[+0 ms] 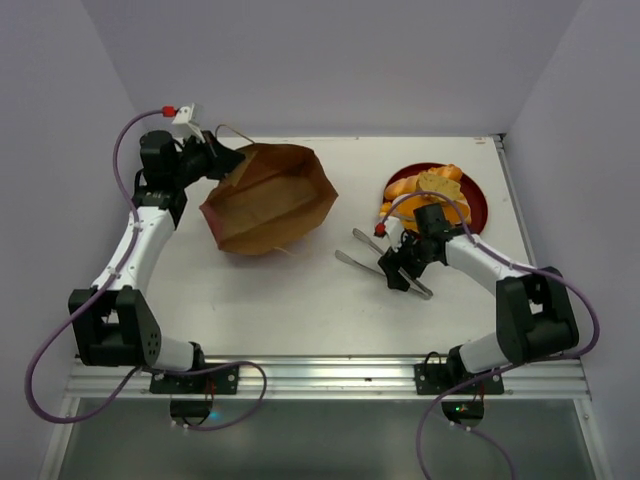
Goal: Take the fake bread out of the paper bag
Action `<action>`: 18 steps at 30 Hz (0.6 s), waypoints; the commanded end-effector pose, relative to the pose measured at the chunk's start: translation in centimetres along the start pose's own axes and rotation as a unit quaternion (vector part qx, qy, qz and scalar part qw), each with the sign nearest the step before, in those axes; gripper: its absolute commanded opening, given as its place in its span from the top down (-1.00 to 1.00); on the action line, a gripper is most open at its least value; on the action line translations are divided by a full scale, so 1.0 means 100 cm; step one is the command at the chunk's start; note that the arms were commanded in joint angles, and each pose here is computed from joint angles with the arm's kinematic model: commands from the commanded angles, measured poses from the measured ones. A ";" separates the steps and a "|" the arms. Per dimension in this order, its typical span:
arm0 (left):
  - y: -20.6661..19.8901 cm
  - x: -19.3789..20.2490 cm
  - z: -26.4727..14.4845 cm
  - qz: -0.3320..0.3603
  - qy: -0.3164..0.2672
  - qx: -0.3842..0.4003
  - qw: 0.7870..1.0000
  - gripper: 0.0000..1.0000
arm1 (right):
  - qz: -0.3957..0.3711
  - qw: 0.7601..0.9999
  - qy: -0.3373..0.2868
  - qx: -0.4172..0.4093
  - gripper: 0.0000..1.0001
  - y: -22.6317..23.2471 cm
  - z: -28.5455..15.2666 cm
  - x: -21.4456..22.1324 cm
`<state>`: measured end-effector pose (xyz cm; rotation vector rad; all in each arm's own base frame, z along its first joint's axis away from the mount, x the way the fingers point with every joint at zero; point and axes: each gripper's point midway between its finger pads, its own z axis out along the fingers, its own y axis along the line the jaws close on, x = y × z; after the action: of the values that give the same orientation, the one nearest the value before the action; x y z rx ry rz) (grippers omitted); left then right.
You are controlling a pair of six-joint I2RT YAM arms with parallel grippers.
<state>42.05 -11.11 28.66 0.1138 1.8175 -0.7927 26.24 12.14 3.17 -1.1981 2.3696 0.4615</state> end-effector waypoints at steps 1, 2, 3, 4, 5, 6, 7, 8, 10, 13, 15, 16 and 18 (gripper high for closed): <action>0.007 -0.033 0.004 -0.002 -0.030 0.010 0.999 0.86 | -0.026 0.999 -0.022 0.009 -0.64 -0.001 -0.019 -0.020; 0.016 -0.030 0.010 -0.010 -0.024 0.006 1.000 0.85 | -0.032 0.999 -0.032 0.015 -0.64 -0.001 -0.026 -0.025; 0.018 -0.039 0.012 -0.010 -0.030 0.006 0.999 0.84 | -0.036 0.998 -0.039 0.019 -0.65 -0.001 -0.031 -0.028; 0.026 -0.043 0.013 -0.014 -0.032 0.000 0.999 0.81 | -0.040 0.998 -0.045 0.023 -0.66 -0.001 -0.035 -0.030; 0.040 -0.038 0.021 -0.029 -0.022 -0.008 0.999 0.80 | -0.048 0.997 -0.060 0.030 -0.66 0.001 -0.043 -0.037; 0.041 -0.049 0.023 -0.026 -0.028 -0.004 0.999 0.78 | -0.052 0.996 -0.070 0.030 -0.66 0.004 -0.047 -0.040; 0.051 -0.052 0.025 -0.031 -0.027 -0.008 0.999 0.74 | -0.054 0.995 -0.077 0.030 -0.66 0.006 -0.051 -0.042; 0.065 -0.041 0.035 -0.049 -0.010 -0.012 0.999 0.72 | -0.059 0.993 -0.091 0.036 -0.67 0.008 -0.059 -0.048; 0.079 -0.051 0.040 -0.056 -0.012 -0.019 0.998 0.64 | -0.059 0.993 -0.101 0.032 -0.67 0.013 -0.065 -0.052; 0.104 -0.044 0.051 -0.072 0.001 -0.031 0.997 0.45 | -0.061 0.991 -0.117 0.034 -0.68 0.017 -0.076 -0.059; 0.118 -0.043 0.056 -0.076 0.010 -0.054 0.996 0.34 | -0.062 0.990 -0.123 0.037 -0.68 0.019 -0.082 -0.061; 0.125 -0.044 0.056 -0.077 0.009 -0.062 0.995 0.22 | -0.061 0.990 -0.126 0.036 -0.68 0.021 -0.083 -0.061; 0.134 -0.048 0.056 -0.072 0.005 -0.079 0.994 0.14 | -0.061 0.989 -0.131 0.038 -0.68 0.022 -0.086 -0.062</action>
<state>53.66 -3.61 23.72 -0.1112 1.9280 -0.7880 25.76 12.83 11.93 -1.1773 2.1087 0.4235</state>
